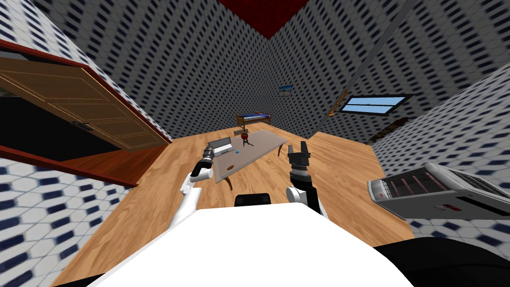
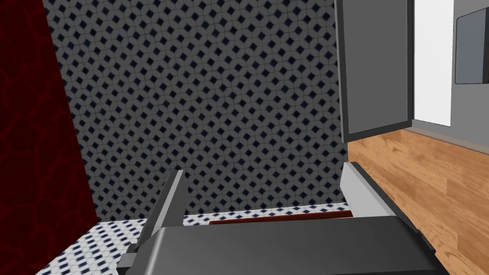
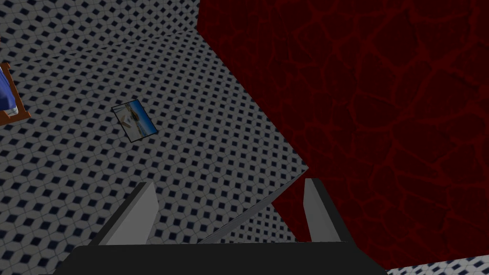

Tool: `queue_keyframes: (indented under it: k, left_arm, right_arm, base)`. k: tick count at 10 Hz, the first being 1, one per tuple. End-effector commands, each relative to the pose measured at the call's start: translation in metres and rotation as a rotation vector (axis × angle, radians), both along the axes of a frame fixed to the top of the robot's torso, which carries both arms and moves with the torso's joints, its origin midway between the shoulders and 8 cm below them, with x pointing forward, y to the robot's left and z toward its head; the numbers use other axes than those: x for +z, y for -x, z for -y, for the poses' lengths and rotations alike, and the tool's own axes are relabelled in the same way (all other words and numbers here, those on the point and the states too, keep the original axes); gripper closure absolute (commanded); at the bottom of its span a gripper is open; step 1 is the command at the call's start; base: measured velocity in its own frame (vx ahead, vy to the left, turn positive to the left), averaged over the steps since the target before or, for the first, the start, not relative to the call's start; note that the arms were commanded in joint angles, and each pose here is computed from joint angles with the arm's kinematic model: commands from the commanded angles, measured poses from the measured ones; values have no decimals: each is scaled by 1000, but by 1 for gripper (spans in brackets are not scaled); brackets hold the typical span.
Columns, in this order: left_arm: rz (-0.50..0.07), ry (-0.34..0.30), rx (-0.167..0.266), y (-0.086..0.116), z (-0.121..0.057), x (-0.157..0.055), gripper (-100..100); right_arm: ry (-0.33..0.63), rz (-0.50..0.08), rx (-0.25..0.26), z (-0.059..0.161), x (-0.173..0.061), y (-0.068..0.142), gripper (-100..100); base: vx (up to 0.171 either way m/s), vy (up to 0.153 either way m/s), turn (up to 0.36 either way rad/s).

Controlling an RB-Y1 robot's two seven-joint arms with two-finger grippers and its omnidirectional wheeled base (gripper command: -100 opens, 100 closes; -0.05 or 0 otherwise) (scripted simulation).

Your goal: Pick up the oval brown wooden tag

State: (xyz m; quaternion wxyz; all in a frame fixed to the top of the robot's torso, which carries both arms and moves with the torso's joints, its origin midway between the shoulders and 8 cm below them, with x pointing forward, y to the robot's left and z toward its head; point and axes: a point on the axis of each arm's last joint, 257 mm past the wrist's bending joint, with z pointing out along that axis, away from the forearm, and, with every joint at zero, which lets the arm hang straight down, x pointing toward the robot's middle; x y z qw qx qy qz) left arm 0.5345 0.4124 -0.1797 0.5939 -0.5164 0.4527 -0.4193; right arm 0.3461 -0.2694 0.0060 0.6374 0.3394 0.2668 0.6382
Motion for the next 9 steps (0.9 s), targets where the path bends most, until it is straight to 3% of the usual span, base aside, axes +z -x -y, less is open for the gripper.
queue_keyframes:
  k: [1,5,6,9]
  left_arm:
    - [-43,23,9,-4,-5,-19,-100]
    - [-119,90,24,-20,-12,-43,-100]
    - [-152,99,31,-17,-15,-61,-100]
    - [-218,141,43,-21,-18,-87,-100]
  right_arm:
    - [0,0,0,0,0,0,0]
    - [0,0,0,0,0,0,0]
    - [0,0,0,0,0,0,0]
    - [0,0,0,0,0,0,0]
  base:
    - [7,-9,-45]
    - [11,-10,-36]
    - [14,-9,-39]
    - [13,-7,-30]
